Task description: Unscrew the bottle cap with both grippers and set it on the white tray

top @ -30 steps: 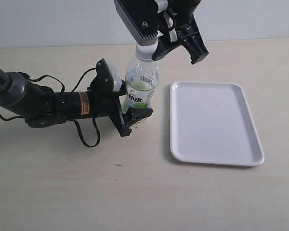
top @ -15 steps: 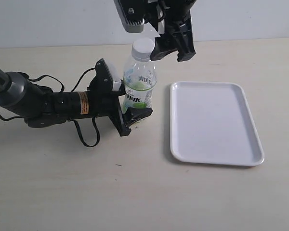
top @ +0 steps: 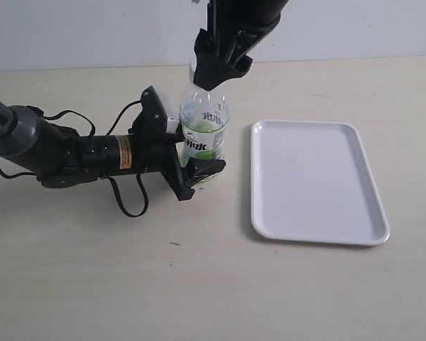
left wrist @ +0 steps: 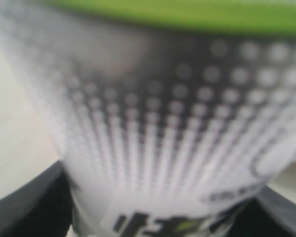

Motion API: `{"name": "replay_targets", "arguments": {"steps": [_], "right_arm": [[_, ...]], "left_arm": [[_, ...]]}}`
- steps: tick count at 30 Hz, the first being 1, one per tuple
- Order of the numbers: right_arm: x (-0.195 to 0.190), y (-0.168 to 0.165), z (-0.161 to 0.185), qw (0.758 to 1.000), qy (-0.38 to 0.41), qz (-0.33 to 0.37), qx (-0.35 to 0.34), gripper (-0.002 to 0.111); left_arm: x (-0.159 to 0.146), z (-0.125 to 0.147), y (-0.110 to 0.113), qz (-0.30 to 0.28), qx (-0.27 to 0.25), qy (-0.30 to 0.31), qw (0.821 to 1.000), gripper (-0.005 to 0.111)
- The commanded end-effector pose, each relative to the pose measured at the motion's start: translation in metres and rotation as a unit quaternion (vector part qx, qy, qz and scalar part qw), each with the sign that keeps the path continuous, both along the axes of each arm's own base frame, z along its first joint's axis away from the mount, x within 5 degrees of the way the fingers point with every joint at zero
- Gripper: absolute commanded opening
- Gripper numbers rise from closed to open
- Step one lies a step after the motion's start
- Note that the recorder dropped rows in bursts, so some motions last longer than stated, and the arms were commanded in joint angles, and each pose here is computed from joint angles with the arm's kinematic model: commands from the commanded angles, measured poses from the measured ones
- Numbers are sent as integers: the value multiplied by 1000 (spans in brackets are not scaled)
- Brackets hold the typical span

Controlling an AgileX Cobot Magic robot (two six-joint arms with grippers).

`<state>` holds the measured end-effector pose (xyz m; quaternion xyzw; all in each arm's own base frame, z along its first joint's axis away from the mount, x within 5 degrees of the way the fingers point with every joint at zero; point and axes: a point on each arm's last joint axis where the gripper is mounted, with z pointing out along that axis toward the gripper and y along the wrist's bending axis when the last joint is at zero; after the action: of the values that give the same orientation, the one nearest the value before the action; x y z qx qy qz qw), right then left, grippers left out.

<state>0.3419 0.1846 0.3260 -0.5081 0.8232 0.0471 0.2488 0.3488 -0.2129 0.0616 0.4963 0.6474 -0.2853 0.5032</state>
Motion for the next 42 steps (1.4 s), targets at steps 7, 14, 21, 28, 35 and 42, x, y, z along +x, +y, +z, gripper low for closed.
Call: {"name": "replay_targets", "arguments": {"steps": [7, 14, 21, 28, 35, 42], "right_arm": [[5, 3, 9, 989, 3, -123, 83, 72], [9, 2, 9, 979, 7, -178, 101, 72], [14, 4, -6, 975, 35, -199, 91, 72], [14, 5, -11, 974, 51, -202, 89, 69], [16, 6, -18, 974, 61, -202, 79, 69], [16, 6, -18, 974, 61, -203, 80, 56]], "left_arm": [[1, 6, 2, 18, 41, 13, 999, 0], [1, 6, 2, 17, 43, 10, 999, 0], [1, 6, 2, 16, 43, 8, 999, 0], [1, 6, 2, 16, 43, 8, 999, 0], [1, 6, 2, 16, 43, 8, 999, 0], [1, 6, 2, 16, 43, 8, 999, 0]]}}
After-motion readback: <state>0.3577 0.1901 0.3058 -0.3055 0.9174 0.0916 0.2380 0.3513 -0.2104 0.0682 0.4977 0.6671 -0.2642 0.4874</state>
